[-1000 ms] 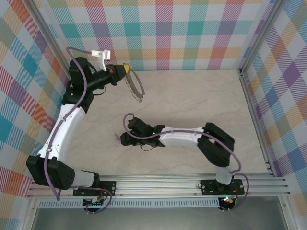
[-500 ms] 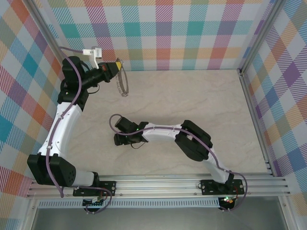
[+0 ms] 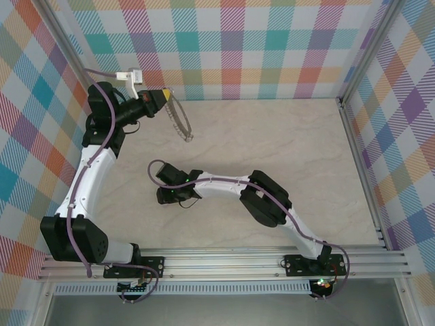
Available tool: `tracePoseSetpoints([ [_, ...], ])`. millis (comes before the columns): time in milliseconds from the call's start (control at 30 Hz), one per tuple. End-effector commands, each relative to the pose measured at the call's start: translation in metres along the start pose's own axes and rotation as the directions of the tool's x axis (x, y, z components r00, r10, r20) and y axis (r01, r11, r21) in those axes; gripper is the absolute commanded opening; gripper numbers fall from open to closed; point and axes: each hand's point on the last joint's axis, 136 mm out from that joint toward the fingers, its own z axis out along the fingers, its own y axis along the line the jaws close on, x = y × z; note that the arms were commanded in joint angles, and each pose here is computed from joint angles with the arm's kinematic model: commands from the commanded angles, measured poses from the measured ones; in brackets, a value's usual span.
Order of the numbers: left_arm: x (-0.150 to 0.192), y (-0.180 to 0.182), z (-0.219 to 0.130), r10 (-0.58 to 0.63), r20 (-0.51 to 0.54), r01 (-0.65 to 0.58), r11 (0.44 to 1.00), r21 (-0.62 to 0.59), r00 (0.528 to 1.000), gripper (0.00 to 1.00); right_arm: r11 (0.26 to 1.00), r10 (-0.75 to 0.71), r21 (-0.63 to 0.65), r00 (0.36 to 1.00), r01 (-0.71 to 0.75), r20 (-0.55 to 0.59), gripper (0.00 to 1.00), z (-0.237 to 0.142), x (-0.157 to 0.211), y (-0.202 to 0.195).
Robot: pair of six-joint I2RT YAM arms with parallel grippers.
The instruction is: Put the keys on the keyring
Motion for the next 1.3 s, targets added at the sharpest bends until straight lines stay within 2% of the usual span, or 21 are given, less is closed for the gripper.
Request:
tracePoseSetpoints([
  [0, -0.013, -0.004, -0.003, 0.028, 0.047, -0.03, 0.999, 0.034, 0.999, 0.0, 1.0, 0.002, 0.017, 0.999, -0.001, -0.041, 0.4, 0.012, 0.013, -0.006],
  [467, -0.015, -0.007, -0.003, 0.019, 0.054, -0.021, 0.998, 0.052, 0.998, 0.0, 1.0, 0.022, 0.007, 0.999, -0.022, -0.026, 0.16, 0.009, 0.008, -0.012],
  [700, -0.014, -0.008, -0.003, 0.012, 0.052, -0.015, 0.998, 0.06, 0.999, 0.0, 0.999, 0.044, 0.003, 0.999, -0.044, -0.003, 0.0, -0.001, 0.006, -0.02],
  [967, -0.014, -0.01, -0.003, 0.007, 0.049, -0.011, 0.998, 0.069, 0.999, 0.0, 0.997, 0.07, -0.015, 0.997, -0.069, 0.046, 0.0, -0.023, 0.001, -0.032],
  [1067, -0.015, -0.011, -0.003, 0.002, 0.053, -0.006, 0.997, 0.073, 0.999, 0.0, 0.998, 0.041, -0.046, 0.998, -0.038, 0.055, 0.0, -0.03, -0.002, -0.025],
  [1200, -0.017, -0.008, -0.002, -0.001, 0.057, -0.003, 0.998, 0.061, 0.998, 0.0, 0.995, -0.048, -0.08, 0.997, 0.053, 0.063, 0.26, -0.035, -0.005, -0.012],
  [1267, -0.018, -0.006, 0.0, -0.001, 0.054, -0.002, 0.998, 0.057, 0.999, 0.0, 0.989, -0.12, -0.084, 0.991, 0.124, 0.061, 0.32, -0.036, -0.004, -0.006],
])
